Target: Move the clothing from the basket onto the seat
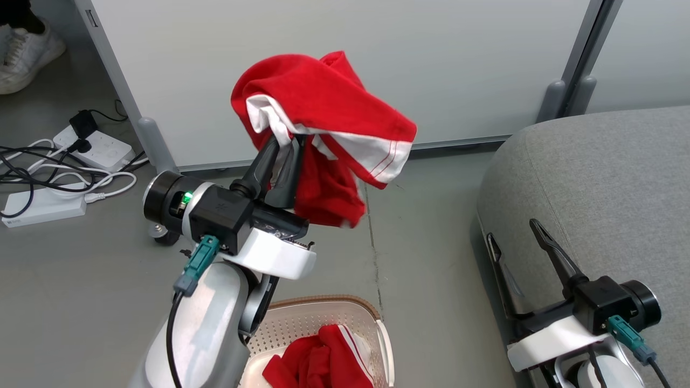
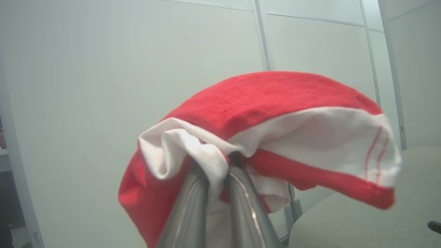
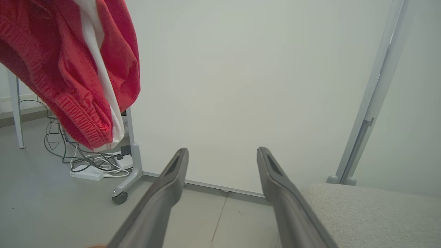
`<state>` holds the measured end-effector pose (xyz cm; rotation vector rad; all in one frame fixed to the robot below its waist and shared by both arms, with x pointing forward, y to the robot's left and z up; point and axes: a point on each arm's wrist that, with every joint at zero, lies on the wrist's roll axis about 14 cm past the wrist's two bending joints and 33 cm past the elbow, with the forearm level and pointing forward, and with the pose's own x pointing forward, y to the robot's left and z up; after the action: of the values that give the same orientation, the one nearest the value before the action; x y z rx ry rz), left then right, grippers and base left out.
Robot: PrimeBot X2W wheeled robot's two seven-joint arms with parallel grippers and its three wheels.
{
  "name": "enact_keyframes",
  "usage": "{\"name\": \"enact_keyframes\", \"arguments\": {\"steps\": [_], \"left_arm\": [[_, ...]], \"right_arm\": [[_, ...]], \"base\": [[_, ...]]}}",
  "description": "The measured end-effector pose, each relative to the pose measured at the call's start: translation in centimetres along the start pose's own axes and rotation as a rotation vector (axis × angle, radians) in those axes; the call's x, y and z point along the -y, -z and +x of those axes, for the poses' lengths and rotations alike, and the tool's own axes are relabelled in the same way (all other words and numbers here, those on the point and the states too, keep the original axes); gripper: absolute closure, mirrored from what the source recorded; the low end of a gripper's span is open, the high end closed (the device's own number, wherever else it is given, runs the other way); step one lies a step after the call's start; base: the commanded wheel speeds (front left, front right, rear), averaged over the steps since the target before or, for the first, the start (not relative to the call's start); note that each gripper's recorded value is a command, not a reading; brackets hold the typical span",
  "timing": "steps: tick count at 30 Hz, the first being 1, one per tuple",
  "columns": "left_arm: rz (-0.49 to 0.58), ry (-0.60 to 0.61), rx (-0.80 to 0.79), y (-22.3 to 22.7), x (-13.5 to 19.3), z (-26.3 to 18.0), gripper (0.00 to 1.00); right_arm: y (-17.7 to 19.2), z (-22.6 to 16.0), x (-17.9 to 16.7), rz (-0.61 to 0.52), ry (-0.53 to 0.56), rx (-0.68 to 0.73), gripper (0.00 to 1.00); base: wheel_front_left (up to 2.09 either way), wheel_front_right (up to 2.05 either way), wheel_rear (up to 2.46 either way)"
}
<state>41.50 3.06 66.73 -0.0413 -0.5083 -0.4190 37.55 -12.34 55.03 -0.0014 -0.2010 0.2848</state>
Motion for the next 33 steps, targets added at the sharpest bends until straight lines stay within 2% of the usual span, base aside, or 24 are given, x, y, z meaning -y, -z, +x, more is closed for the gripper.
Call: {"name": "enact_keyframes", "arguments": {"steps": [3,6,10,13,19,33], "left_arm": [[-0.022,0.027,0.060,-2.0,0.9,0.1,1.00],[-0.089,0.092,0.095,-3.2,3.5,-0.3,1.00],[-0.144,0.181,0.067,-2.6,6.9,-1.3,1.00],[-0.169,0.218,0.055,-2.4,8.2,-1.7,1.00],[-0.177,0.224,0.049,-2.4,8.8,-1.9,1.00],[-0.167,0.186,0.031,-1.7,7.8,-1.7,1.00]], "right_arm": [[-0.2,-0.1,-0.1,-0.003,-0.003,0.005,0.00],[-0.2,-0.3,-0.1,0.008,-0.001,0.006,0.00],[-0.1,-0.5,-0.1,0.018,0.003,0.003,0.00],[-0.1,-0.4,-0.3,0.020,-0.002,0.004,0.00],[-0.3,-0.3,-0.2,0.017,-0.003,0.012,0.00],[-1.3,-0.1,-0.2,0.004,-0.024,0.039,0.00]], "base": [[0.00,0.00,0.00],[0.00,0.00,0.00],[0.00,0.00,0.00],[0.00,0.00,0.00],[0.00,0.00,0.00],[0.00,0.00,0.00]]}}
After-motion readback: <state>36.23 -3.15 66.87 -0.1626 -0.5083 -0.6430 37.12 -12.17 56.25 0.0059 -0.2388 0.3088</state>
